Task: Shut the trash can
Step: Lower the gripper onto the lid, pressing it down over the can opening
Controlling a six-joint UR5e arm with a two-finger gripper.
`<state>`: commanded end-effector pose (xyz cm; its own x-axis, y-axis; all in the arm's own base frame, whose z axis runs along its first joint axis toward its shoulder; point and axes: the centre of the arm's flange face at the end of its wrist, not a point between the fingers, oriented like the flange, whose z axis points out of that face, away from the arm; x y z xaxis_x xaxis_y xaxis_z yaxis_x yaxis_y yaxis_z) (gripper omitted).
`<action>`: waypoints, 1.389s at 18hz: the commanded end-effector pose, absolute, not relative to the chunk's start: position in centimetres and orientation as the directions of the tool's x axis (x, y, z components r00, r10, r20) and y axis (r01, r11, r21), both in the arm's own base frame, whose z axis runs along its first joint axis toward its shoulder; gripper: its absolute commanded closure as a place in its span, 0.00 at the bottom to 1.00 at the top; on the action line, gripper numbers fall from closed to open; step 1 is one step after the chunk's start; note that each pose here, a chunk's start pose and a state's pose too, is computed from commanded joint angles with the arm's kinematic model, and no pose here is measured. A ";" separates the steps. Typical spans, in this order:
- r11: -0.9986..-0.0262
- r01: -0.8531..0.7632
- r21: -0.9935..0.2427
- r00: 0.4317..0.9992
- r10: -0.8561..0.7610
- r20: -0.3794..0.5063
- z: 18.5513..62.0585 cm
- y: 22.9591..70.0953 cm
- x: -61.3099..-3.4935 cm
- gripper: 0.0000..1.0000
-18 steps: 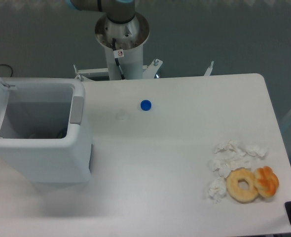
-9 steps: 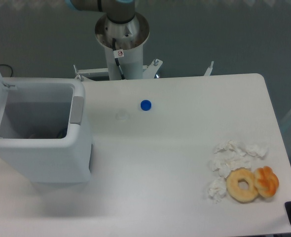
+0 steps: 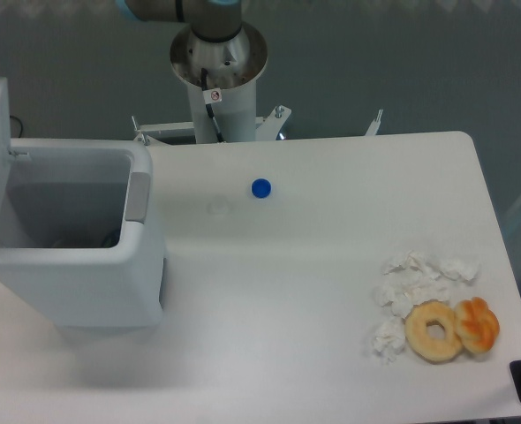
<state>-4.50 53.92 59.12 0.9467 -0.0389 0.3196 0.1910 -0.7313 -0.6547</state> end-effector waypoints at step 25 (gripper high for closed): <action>-0.778 0.137 -0.613 0.985 0.042 0.167 54.6 53.0 -11.0 0.00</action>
